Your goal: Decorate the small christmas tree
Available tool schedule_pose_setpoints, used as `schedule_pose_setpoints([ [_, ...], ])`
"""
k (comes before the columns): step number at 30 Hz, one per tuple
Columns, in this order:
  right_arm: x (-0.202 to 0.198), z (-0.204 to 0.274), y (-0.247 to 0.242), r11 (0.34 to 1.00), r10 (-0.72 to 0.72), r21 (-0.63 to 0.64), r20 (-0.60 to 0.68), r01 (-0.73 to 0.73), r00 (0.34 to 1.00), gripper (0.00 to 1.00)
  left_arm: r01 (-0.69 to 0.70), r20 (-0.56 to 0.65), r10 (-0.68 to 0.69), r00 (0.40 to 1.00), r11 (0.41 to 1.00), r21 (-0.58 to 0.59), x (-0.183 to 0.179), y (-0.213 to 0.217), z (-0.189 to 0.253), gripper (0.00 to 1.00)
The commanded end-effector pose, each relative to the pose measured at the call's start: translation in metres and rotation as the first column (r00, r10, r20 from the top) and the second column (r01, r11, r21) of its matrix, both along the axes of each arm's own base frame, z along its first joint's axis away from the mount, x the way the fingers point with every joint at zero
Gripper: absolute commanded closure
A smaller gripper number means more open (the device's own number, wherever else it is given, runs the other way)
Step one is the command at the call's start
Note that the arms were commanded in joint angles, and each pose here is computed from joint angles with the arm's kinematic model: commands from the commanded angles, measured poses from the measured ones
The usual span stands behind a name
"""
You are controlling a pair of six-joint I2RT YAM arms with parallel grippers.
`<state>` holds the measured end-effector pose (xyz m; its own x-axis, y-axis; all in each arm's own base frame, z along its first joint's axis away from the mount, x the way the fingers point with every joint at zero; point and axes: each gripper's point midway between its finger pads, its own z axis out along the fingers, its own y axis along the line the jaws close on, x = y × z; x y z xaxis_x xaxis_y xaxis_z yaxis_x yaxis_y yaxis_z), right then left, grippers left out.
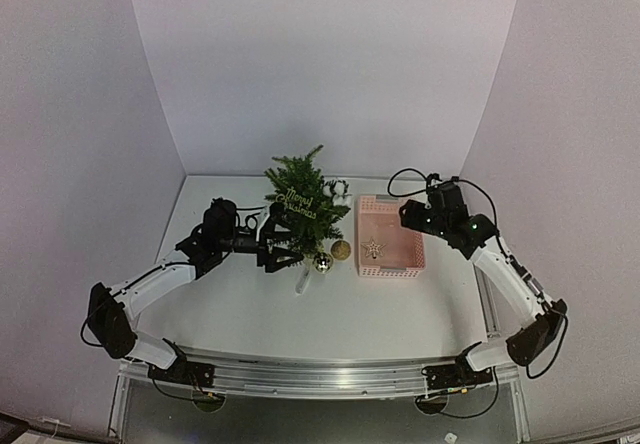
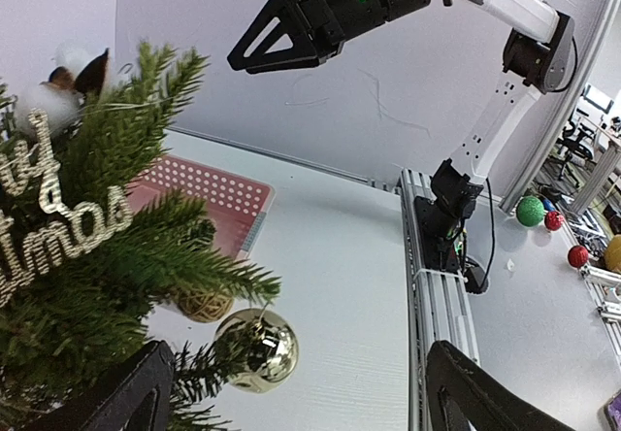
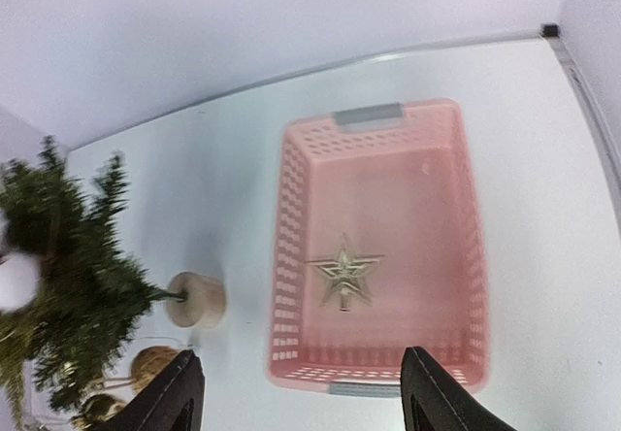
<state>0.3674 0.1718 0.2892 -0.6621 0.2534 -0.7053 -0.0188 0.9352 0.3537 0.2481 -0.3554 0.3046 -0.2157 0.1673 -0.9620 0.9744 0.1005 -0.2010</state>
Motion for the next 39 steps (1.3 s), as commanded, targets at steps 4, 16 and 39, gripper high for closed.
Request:
schedule_pose_setpoints([
  [4, 0.009, -0.108, 0.009, 0.975, 0.046, -0.175, -0.438, -0.136, 0.898, 0.35, -0.051, -0.044, 0.049, 0.998, 0.998, -0.044, 0.016, 0.041, 0.052, 0.08],
  [16, 0.045, -0.205, 0.047, 0.949, 0.118, -0.154, -0.634, -0.275, 0.764, 0.39, -0.243, -0.087, 0.241, 0.967, 0.970, -0.021, 0.062, 0.088, 0.067, 0.06],
  [39, 0.052, -0.259, 0.065, 0.961, 0.114, -0.088, -0.736, -0.260, 0.667, 0.66, -0.355, -0.139, 0.349, 0.927, 0.934, -0.027, 0.111, 0.112, 0.047, 0.06],
])
